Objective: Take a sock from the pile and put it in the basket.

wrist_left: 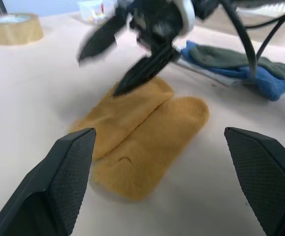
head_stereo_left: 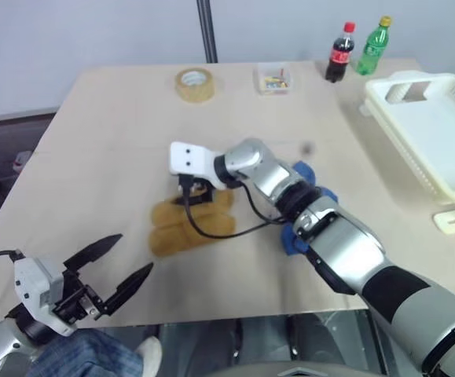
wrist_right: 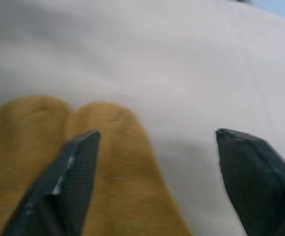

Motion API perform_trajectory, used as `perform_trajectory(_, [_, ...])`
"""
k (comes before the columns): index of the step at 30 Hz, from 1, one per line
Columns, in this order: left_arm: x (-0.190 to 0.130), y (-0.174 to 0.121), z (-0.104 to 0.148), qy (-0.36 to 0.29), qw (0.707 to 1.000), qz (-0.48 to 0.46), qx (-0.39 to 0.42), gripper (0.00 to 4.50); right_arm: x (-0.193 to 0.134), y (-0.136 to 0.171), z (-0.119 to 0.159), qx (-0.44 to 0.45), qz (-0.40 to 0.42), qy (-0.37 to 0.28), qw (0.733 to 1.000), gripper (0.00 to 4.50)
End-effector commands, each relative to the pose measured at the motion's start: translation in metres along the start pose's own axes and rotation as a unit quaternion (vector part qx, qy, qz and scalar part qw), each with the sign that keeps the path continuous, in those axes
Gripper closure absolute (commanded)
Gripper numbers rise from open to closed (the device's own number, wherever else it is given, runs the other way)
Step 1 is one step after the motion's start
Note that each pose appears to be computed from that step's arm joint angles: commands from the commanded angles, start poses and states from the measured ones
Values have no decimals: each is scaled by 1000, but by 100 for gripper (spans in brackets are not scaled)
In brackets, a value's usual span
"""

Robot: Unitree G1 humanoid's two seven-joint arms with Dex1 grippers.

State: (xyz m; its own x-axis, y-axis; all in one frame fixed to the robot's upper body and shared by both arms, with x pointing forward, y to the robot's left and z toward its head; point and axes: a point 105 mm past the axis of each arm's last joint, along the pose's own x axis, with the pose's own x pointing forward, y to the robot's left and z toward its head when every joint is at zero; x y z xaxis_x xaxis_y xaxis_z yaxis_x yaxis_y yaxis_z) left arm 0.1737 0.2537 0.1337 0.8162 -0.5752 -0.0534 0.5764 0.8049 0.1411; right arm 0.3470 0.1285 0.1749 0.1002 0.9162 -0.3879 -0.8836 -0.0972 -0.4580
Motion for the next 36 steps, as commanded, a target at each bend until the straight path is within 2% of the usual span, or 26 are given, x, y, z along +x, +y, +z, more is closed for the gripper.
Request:
perform_trajectory(1, [7,16,9,-21,999,35,12,0,-26,-17,22,-18,-24,-41,999,86])
perform_trajectory(6, [20,48,1,2,996,92,-11,0,-68,-10,-15,89,-44,-27,995,86])
perform_trajectory(9, [35,58,-15,34,990,111,-78,0,-86,-3,-35,216,-75,-36,973,86])
perform_trajectory(14, [60,76,-22,44,978,130,-155,0,-98,5,-68,305,-118,0,945,86])
perform_trajectory(17, [78,78,-33,72,963,124,-229,0,-99,9,-87,301,-144,39,942,86])
perform_trajectory(23, [90,71,-40,120,927,98,-342,0,-102,13,-92,284,-160,55,944,86])
perform_trajectory(31, [79,65,-48,185,885,77,-421,0,-99,18,-92,295,-164,48,940,86])
perform_trajectory(33, [75,59,-49,206,877,64,-429,52,-98,20,-90,301,-162,43,939,80])
perform_trajectory(36, [70,52,-53,238,869,54,-429,52,-96,20,-89,302,-162,41,938,80])
